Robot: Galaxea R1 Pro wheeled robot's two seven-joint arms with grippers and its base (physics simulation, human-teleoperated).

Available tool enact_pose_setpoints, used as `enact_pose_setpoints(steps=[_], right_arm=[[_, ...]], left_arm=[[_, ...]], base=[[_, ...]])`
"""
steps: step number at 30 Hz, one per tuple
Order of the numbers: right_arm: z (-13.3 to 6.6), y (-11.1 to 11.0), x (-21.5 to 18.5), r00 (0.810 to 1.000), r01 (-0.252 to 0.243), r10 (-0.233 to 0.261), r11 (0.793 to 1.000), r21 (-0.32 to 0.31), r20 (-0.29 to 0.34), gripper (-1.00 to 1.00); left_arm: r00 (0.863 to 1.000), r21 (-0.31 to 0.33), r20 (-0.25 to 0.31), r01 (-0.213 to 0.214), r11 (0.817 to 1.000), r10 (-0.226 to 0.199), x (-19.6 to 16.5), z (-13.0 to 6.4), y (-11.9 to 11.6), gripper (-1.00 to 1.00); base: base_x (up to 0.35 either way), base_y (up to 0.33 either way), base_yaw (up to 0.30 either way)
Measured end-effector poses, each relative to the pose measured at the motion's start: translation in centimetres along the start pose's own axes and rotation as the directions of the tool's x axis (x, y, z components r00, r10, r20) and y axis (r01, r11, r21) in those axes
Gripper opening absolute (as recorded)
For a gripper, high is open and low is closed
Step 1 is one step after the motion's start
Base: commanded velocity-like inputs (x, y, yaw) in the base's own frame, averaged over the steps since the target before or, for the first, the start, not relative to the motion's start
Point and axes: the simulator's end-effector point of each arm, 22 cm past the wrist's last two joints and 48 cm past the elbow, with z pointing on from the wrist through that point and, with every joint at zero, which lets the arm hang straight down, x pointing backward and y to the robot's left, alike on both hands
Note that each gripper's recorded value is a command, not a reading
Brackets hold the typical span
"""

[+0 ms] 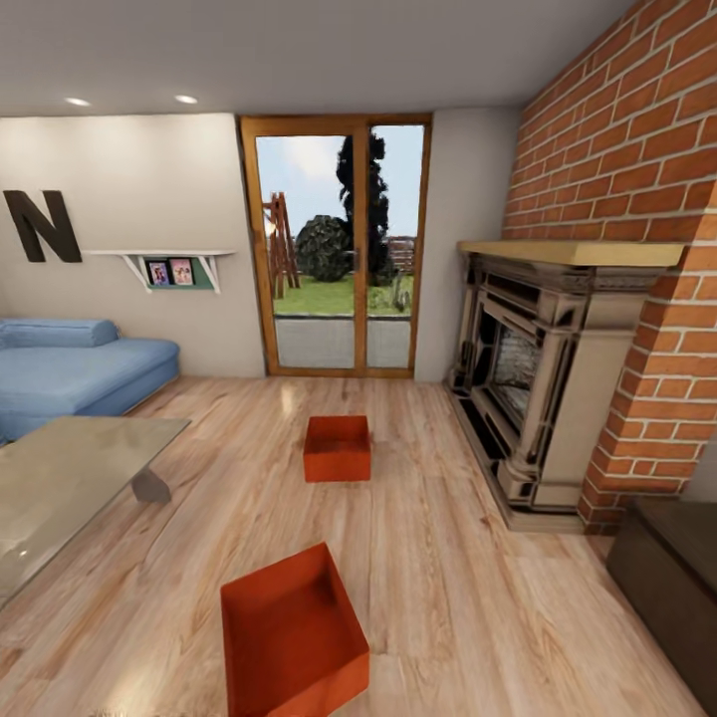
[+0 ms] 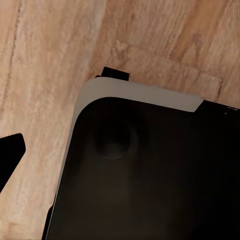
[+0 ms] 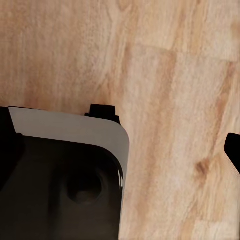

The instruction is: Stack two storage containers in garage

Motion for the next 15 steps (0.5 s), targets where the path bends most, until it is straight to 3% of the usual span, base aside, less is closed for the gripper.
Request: enact_pose_setpoints(steps=[15], right_arm=[[0.0, 0.0, -0.01, 1.0, -0.001, 0.001, 1.0, 0.0, 0.001, 1.0]], left_arm=[[1.0, 0.0, 0.0, 0.0, 1.0, 0.0, 0.0, 0.0, 0.0, 1.0]], base=[[0.0, 0.0, 0.277]])
